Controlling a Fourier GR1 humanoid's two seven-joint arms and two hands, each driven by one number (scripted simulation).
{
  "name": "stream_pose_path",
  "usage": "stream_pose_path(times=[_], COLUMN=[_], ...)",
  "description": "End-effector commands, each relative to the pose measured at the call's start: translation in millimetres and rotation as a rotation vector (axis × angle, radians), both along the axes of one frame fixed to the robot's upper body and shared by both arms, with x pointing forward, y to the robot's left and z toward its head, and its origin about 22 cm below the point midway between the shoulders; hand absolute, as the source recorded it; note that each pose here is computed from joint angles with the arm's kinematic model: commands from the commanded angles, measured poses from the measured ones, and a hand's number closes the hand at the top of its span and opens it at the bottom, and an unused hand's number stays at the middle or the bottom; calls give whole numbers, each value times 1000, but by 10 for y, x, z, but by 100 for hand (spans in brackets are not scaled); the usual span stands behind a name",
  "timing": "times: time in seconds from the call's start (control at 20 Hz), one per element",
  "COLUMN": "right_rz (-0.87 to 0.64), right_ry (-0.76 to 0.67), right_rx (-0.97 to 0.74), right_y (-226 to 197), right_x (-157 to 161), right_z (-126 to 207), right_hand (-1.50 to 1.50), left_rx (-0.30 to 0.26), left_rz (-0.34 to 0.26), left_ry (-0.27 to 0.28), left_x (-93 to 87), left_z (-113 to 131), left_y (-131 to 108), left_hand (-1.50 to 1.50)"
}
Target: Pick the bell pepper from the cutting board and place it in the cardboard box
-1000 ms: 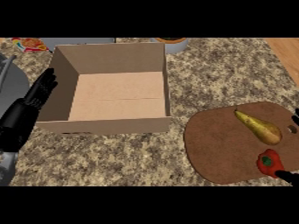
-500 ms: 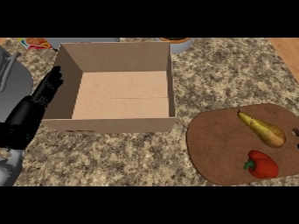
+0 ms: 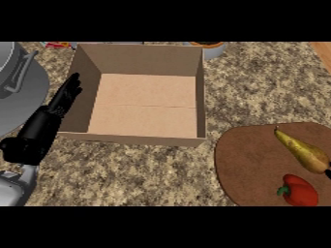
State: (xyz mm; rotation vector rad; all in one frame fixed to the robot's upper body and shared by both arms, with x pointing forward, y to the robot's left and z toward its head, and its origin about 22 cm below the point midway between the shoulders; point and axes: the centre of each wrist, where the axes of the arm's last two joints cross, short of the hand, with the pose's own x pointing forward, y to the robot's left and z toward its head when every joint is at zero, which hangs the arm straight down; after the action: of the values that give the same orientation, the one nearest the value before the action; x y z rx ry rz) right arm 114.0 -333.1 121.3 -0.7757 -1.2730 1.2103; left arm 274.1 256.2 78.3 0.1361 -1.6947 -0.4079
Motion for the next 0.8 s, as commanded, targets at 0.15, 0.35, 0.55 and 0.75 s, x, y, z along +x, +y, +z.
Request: stream_pose_path(times=[0.15,0.35,0.55,0.75], right_rz=[-58,-80,-106,-87], right_ry=[25,91,95,23], right_rx=[-36,-61,-81,-39], right_y=[143,76,165,106], right_x=[-41,-86,-9,138], right_z=[-75,-266,-342,-467], right_hand=[-150,-150,-150,-150], left_rx=[-49,-61,-51,-57], left_rz=[-125,-108,-111,-123], left_ry=[104,106,116,118], left_x=[9,80,53,-53], left_z=[-266,-228,-348,-469], left_y=[-369,-466,-368,-461], left_hand=[0,0,0,0])
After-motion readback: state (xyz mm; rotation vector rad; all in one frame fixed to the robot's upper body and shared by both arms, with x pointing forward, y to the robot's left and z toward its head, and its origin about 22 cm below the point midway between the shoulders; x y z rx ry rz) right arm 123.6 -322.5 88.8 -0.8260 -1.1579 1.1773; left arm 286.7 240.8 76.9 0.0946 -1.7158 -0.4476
